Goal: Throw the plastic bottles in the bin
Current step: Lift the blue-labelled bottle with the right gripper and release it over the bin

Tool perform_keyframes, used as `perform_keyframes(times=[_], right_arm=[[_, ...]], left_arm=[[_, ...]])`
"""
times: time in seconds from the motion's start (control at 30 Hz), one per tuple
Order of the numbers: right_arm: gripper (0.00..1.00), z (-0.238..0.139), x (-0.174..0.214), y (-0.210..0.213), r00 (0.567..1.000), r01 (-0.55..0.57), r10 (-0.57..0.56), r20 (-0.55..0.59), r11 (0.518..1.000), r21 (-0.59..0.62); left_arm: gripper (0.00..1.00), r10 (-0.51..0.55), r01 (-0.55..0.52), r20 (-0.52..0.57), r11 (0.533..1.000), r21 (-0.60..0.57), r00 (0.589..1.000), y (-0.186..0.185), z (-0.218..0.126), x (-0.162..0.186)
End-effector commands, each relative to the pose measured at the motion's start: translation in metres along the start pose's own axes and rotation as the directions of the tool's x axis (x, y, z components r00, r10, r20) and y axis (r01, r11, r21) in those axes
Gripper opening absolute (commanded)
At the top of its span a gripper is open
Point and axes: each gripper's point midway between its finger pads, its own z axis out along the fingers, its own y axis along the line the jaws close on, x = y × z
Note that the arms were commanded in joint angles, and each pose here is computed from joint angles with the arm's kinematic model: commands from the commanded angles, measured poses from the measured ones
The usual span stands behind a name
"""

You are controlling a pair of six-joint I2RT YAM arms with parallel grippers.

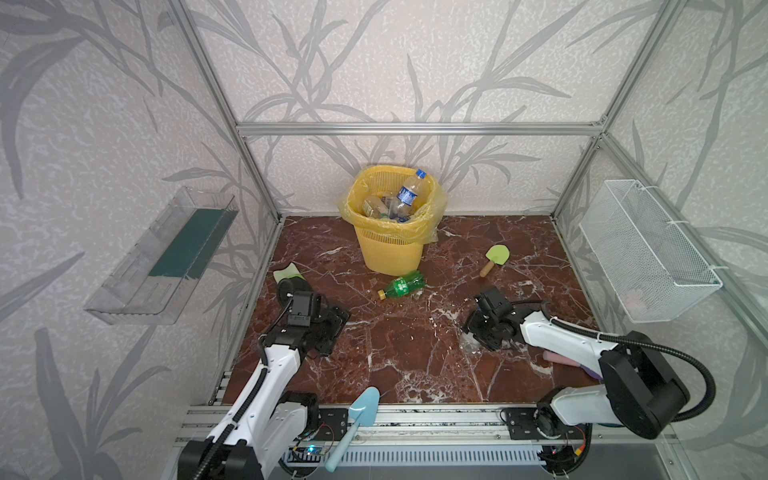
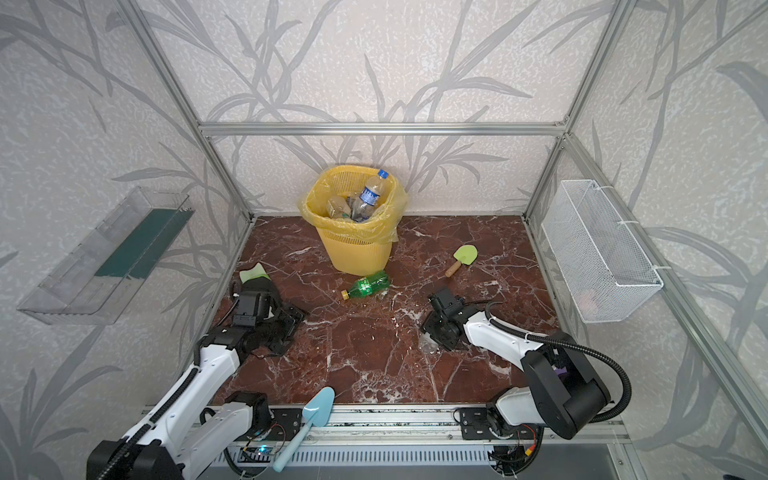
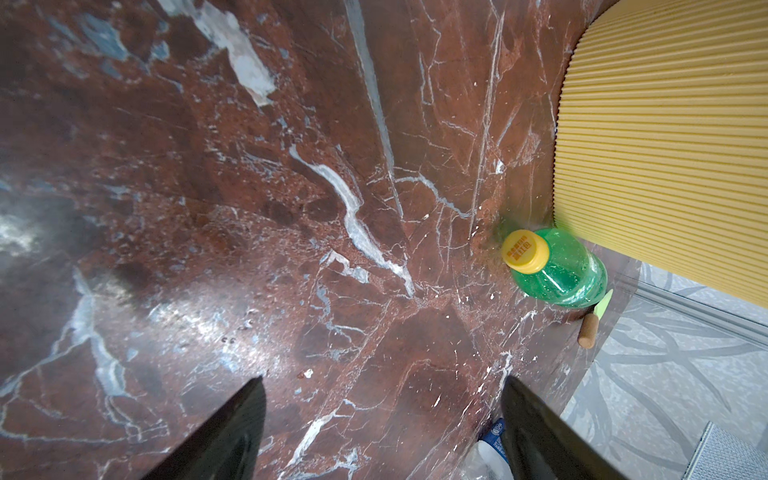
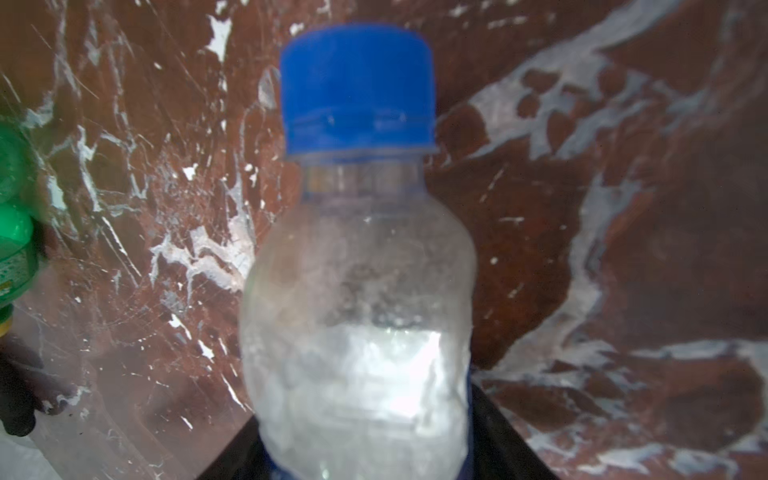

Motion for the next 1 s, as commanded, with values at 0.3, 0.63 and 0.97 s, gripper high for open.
perform_keyframes(times=[0.3,0.63,0.97], right_arm=[[0.55,-0.031,-0.011,0.028,0.985,0.166,-0.155,0.071,0.967,-0.191],[0.56,-0.193,-0.086,0.201,0.963,0.227,-0.042,0.266,0.660,-0.716],[0.82,-0.218,-0.124,0.309,0.980,0.187,-0.069,0.184,0.611,-0.769]], left_arm=[[0.88,0.008,-0.009,0.024,1.000,0.025,1.000,-0.011,-0.007,-0.006],[0.88,0.002,-0.004,0.032,0.999,0.042,0.999,-0.018,-0.008,-0.009],[0.88,0.020,-0.023,0.054,0.997,0.067,0.998,-0.034,-0.026,-0.013]])
